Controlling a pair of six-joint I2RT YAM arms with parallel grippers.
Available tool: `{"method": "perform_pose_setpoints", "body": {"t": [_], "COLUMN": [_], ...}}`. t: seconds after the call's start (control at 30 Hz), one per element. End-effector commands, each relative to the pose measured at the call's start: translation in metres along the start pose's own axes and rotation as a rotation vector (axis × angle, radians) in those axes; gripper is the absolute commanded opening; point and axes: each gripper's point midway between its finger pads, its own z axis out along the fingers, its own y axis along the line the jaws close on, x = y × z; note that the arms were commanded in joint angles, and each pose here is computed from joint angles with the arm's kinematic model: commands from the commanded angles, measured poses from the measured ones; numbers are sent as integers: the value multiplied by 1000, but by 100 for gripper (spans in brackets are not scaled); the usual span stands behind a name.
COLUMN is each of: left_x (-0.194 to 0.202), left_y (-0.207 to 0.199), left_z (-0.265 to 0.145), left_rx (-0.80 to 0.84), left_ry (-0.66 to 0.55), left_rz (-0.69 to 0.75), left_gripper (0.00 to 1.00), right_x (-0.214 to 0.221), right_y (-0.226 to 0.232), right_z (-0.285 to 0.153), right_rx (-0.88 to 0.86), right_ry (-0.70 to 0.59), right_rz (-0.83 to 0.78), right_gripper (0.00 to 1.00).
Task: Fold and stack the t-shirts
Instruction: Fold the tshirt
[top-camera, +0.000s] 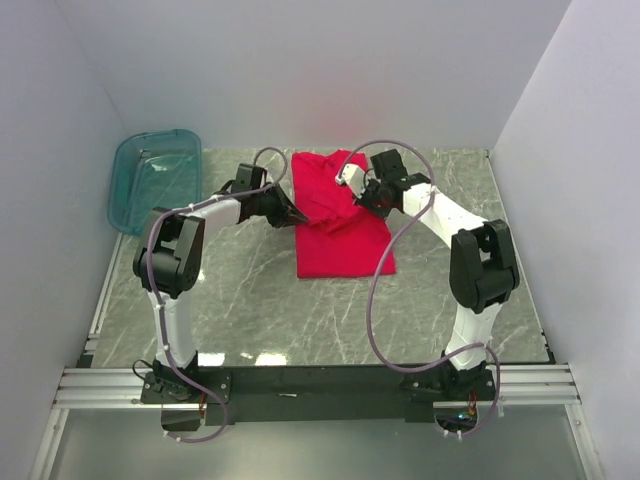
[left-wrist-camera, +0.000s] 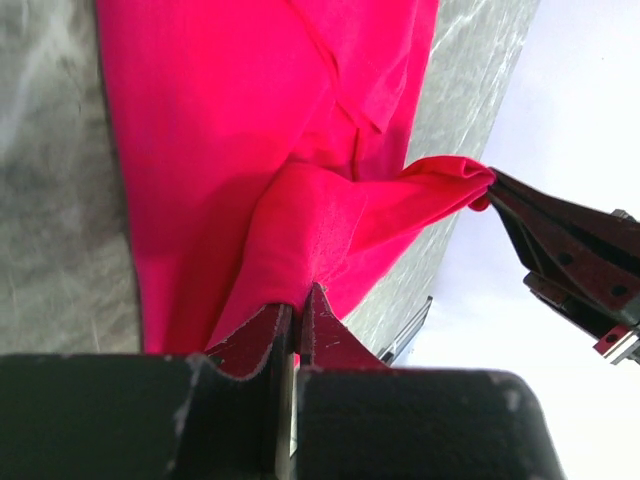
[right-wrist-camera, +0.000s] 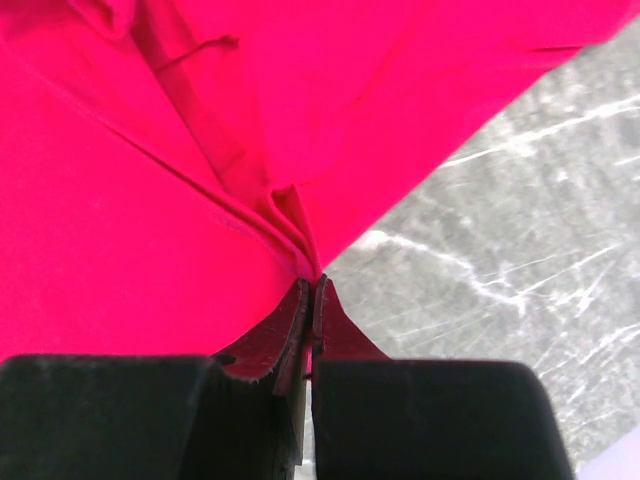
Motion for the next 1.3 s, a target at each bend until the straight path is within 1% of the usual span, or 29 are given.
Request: {"method": "perform_pose_setpoints", "body": {"t": [0.0,0.3,0.67,0.77,0.8,0.83,0.87,0.9,0.93,0.97,1.0,1.03,1.07,1.13,1.17,1.2,1.23,1.27], "left_x": [-14,-35,-40,-44,-48,-53,-58,-64,-75,-86,-94,-106,-110,-116,-118,-114,-112,-107], "left_y": [-13,-11,-8,-10,-15,-15,-17,-20,-20,-27,-31,-41,-45,-53,-61,-60,-61,-71], "left_z": [-2,3,9,12,12,11,10,7,3,-7,-12,-25,-29,-40,-48,-51,-56,-68], "left_rx": [35,22,19,26,31,26,21,13,-6,1,2,12,17,19,23,18,19,34], "left_ry": [-8,-28,-20,-17,-23,-33,-50,-74,-127,-174,-213,-267,-289,-317,-339,-342,-347,-357], "left_rz": [45,38,30,30,34,32,37,41,50,62,73,94,107,139,163,178,216,251], "left_gripper": [1,1,1,3,7,13,20,32,37,41,49,50,52,52,52,52,52,53], "right_x": [-17,-6,-7,-7,-9,-6,-9,-10,0,-2,-2,-5,0,-2,-5,-3,-8,-2], "right_y": [-30,-42,-46,-47,-51,-55,-66,-78,-89,-94,-102,-104,-103,-106,-101,-95,-91,-70], "right_z": [0,16,23,26,26,28,30,27,28,27,24,22,22,11,9,8,-3,-9], "right_rx": [89,103,107,109,120,154,215,276,348,374,397,398,393,399,365,325,271,155], "right_ry": [-31,27,21,25,19,38,21,26,61,55,48,26,27,1,-17,-17,-41,-26], "right_rz": [34,83,94,105,115,157,202,251,327,353,381,402,410,409,400,386,315,265], "right_gripper": [0,0,0,0,8,15,21,30,35,38,41,46,60,63,63,64,64,63]}}
